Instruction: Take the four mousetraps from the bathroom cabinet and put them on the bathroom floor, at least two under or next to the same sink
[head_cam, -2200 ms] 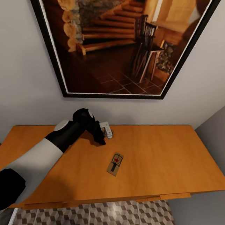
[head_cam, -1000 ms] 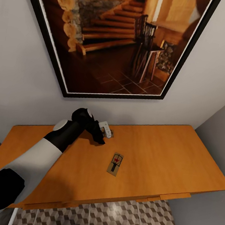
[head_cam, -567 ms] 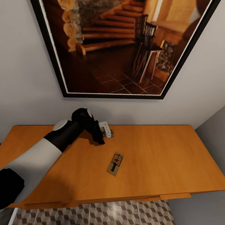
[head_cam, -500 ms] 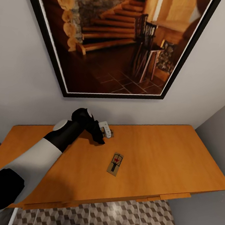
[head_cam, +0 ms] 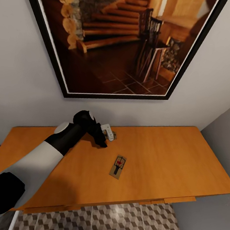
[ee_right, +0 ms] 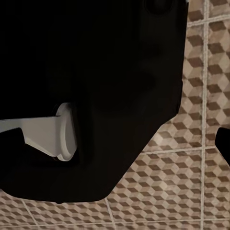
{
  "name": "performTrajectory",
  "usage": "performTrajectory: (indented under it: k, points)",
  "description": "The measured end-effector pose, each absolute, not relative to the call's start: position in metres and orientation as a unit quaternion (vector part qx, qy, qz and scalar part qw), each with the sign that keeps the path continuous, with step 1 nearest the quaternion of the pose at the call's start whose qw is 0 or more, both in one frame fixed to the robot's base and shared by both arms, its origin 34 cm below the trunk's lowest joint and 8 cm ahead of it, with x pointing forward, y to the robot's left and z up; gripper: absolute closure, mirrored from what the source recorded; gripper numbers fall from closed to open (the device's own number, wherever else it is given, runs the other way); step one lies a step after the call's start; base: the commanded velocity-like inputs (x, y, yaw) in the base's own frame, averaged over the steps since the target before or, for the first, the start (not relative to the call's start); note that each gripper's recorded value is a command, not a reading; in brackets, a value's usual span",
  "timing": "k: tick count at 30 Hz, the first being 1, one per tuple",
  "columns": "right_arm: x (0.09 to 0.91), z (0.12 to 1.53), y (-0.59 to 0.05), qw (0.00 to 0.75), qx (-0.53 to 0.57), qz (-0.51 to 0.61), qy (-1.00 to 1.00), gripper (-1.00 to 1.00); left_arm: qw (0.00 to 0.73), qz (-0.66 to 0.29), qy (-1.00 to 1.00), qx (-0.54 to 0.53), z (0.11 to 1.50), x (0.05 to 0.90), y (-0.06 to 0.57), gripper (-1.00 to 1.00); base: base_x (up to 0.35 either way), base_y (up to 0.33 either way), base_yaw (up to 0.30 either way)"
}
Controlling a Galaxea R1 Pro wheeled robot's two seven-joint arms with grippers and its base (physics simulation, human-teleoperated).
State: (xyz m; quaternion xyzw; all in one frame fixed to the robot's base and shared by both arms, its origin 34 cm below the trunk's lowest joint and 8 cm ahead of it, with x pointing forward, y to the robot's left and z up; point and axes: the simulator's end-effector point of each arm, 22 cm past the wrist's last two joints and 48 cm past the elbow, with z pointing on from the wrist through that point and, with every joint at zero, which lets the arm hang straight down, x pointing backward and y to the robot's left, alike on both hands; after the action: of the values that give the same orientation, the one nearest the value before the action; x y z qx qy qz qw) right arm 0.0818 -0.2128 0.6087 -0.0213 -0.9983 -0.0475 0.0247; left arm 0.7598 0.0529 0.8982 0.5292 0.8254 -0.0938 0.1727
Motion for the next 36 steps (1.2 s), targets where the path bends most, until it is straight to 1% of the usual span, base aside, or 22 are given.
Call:
performTrajectory:
  k: [36]
  points:
    - [0.0784, 0.609, -0.2128, 0.029, -0.021, -0.048, -0.998, -1.0, 0.174, -0.096, 0.825, 0.529, 0.8971, 0.7601, 0.0517, -1.0, 0.0, 0.0, 0.0]
